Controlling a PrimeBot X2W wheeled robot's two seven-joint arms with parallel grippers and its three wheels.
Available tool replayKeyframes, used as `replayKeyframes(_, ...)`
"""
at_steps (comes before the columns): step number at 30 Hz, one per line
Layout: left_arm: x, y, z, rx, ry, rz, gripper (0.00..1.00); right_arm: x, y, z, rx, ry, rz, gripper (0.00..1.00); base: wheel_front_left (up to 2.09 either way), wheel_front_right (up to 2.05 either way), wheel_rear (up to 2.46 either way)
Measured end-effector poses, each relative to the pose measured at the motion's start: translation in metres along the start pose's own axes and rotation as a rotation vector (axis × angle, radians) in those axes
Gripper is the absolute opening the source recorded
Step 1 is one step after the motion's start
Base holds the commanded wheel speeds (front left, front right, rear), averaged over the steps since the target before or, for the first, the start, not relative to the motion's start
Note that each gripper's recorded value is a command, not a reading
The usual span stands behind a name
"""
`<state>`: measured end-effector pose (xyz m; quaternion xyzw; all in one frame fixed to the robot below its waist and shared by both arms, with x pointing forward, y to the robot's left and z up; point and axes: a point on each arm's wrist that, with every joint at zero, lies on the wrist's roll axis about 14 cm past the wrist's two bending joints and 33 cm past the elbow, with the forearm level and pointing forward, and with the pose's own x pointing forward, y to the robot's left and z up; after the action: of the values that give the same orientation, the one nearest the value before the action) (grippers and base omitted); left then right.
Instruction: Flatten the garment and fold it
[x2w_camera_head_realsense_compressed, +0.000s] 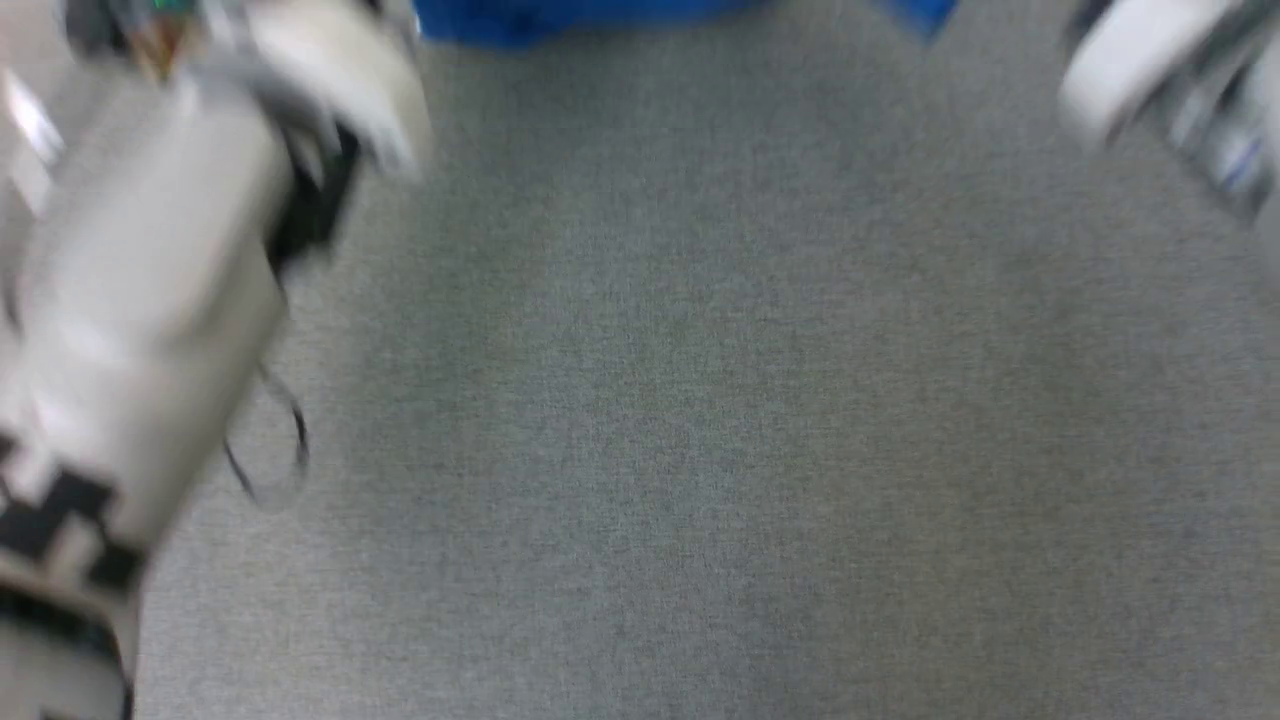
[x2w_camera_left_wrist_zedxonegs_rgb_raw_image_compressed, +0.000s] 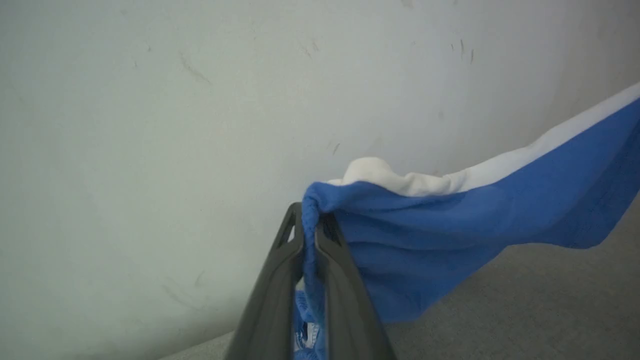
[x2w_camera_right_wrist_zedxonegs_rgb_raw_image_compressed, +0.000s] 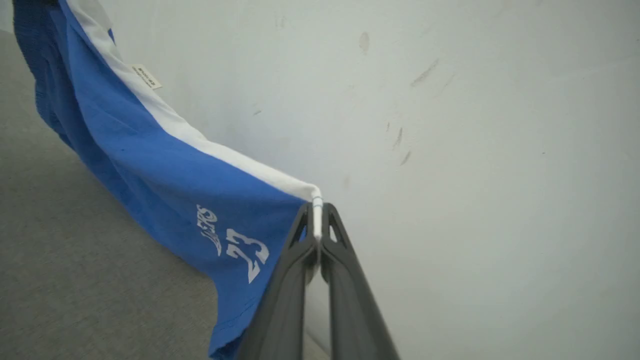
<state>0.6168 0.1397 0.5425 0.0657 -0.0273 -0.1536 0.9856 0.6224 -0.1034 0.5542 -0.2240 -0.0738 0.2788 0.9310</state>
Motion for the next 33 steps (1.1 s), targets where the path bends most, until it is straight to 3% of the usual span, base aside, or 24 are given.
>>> replayKeyframes(10, -0.145, -0.039, -0.068, -0.063, 0.183, 0.021, 0.0, -0.132, 0.101, -0.034, 0.133, 0.138, 0.165, 0.0, 0.0, 0.0, 0.0)
replayKeyframes(16, -0.224, -0.056, -0.081, -0.086, 0.258, 0.046, 0.0, -0.211, 0.144, -0.036, 0.244, 0.23, 0.182, 0.0, 0.0, 0.0, 0.0)
replayKeyframes(22, -0.281, -0.069, -0.087, -0.11, 0.31, 0.085, 0.0, -0.266, 0.181, -0.025, 0.324, 0.283, 0.183, 0.0, 0.0, 0.0, 0.0)
replayKeyframes(27, -0.305, -0.072, -0.084, -0.123, 0.321, 0.108, 0.0, -0.276, 0.189, -0.012, 0.335, 0.274, 0.164, 0.0, 0.0, 0.0, 0.0)
replayKeyframes(33, -0.279, -0.058, -0.052, -0.086, 0.212, 0.123, 0.0, -0.232, 0.152, 0.018, 0.212, 0.153, 0.131, 0.0, 0.0, 0.0, 0.0)
